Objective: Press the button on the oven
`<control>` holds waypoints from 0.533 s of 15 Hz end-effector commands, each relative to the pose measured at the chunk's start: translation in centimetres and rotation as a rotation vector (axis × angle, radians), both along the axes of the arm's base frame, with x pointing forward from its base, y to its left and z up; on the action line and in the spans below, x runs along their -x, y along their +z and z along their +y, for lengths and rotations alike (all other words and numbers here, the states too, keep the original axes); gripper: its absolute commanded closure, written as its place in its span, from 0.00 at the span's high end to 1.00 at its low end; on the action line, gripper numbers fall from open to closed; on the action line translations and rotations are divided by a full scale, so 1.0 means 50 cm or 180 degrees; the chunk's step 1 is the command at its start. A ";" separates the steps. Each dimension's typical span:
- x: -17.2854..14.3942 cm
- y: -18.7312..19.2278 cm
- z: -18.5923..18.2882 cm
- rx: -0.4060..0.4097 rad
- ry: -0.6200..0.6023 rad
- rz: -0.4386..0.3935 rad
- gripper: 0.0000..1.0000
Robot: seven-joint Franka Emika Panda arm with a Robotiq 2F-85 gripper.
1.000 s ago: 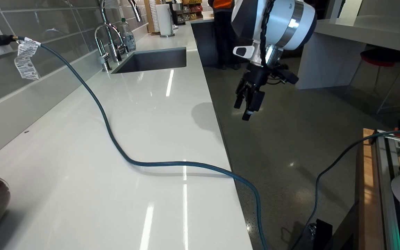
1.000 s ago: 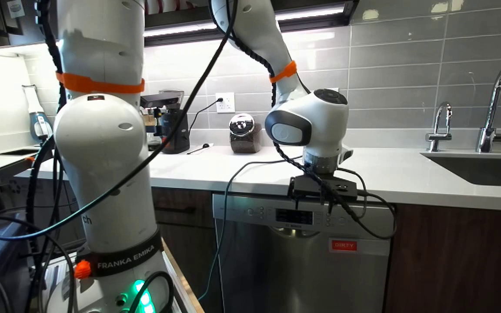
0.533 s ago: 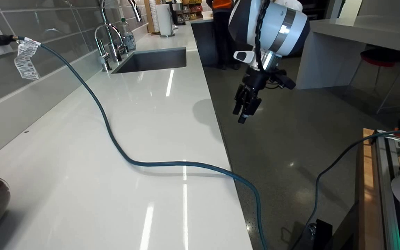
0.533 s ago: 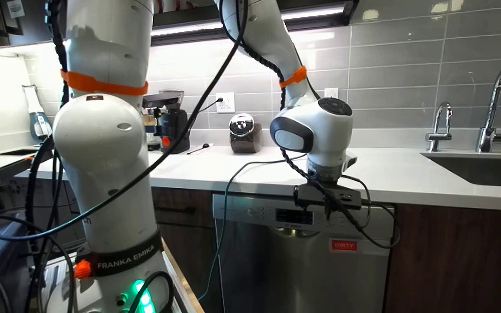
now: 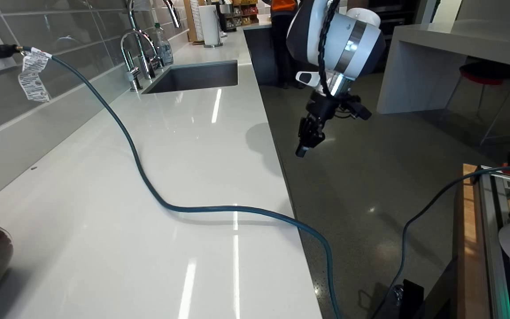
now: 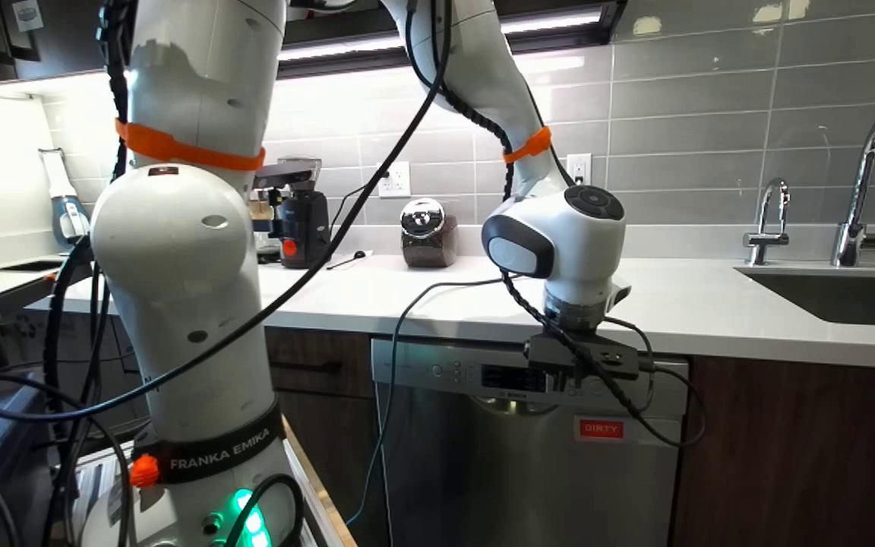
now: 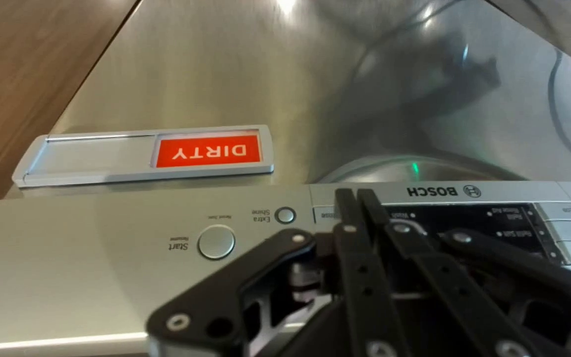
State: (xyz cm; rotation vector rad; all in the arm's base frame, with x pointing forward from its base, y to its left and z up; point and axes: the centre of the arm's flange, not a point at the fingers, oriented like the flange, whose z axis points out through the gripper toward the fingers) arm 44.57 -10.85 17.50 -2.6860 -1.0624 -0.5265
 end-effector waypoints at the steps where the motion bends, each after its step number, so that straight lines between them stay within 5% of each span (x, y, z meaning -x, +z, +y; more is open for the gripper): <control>1: -0.016 -0.036 0.000 -0.0101 0.0041 -0.0034 0.00; 8: -0.030 -0.051 0.007 -0.0214 0.0024 -0.0064 0.00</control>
